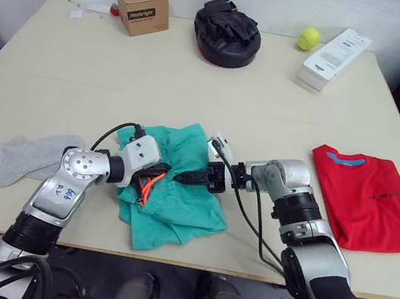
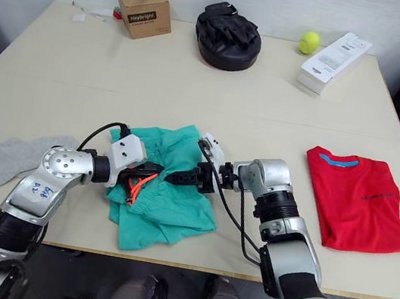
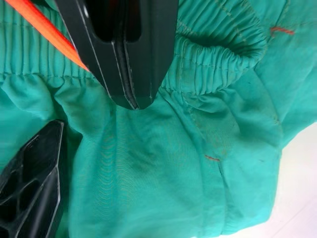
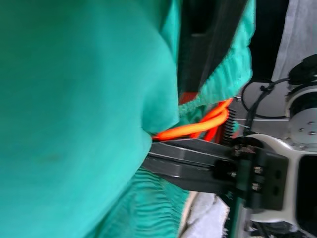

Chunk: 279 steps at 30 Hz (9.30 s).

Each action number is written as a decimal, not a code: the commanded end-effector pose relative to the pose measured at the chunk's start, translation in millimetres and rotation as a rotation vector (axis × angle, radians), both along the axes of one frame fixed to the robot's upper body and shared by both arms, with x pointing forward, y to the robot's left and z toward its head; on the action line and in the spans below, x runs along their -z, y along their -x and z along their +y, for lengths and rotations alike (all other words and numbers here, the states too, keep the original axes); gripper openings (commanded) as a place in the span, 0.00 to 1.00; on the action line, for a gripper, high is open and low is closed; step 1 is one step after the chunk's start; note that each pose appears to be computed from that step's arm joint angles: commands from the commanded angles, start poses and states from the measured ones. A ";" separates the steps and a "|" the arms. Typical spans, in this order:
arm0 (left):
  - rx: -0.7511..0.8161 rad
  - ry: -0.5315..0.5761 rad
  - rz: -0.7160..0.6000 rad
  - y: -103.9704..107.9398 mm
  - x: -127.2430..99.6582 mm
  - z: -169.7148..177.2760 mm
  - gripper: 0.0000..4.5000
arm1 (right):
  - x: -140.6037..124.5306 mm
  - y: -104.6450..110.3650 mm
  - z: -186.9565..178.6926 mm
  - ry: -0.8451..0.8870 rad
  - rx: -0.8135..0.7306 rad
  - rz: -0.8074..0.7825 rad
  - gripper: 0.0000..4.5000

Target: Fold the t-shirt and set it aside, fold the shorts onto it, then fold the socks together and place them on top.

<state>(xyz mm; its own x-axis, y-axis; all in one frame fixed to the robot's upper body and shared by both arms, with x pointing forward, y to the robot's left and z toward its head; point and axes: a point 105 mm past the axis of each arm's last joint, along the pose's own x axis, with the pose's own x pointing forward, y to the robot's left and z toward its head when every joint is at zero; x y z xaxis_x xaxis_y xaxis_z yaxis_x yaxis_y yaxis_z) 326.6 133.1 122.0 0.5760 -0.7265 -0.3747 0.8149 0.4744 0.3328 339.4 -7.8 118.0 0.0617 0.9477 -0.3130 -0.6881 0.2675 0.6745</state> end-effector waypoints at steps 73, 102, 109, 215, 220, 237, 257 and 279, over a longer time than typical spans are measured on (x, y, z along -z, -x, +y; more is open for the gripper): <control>-0.072 0.026 -0.119 34.0 -73.7 49.0 1.00 | -156.9 35.9 -181.7 0.032 0.011 -0.951 1.00; -0.799 -0.022 0.188 58.6 8.6 204.7 0.96 | -145.3 64.0 -83.3 -0.180 -0.251 -1.006 1.00; -0.818 0.066 0.266 58.7 15.5 209.0 0.50 | -144.1 68.9 -84.3 -0.171 -0.239 -1.017 1.00; 0.638 -0.486 -0.005 -23.7 -4.4 -1.1 0.17 | 3.6 33.7 -86.5 0.526 -0.393 -1.304 0.01; 0.674 -0.489 0.067 14.7 -6.1 8.1 0.17 | 3.7 39.8 -91.0 0.478 -0.567 -1.425 0.01; 0.425 -0.372 -0.065 22.6 -22.4 0.5 0.17 | -1.3 37.6 -99.6 0.315 -0.714 -1.456 0.01; 0.646 -0.344 0.017 50.1 -32.9 -9.7 0.57 | -42.8 59.0 -125.7 0.331 -0.596 -1.413 0.63; 0.652 -0.450 -0.002 37.9 6.6 -19.4 0.12 | -19.7 17.5 -125.9 0.499 -0.645 -1.518 0.10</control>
<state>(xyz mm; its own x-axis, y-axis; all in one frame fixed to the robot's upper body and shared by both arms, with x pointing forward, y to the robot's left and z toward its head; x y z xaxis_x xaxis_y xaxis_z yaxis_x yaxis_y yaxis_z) 285.6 114.1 113.1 0.0639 -0.6920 -0.7191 0.8840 -0.2951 0.3625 321.7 -134.6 130.4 0.2329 0.7629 -0.6031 -0.6743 -0.3202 -0.6654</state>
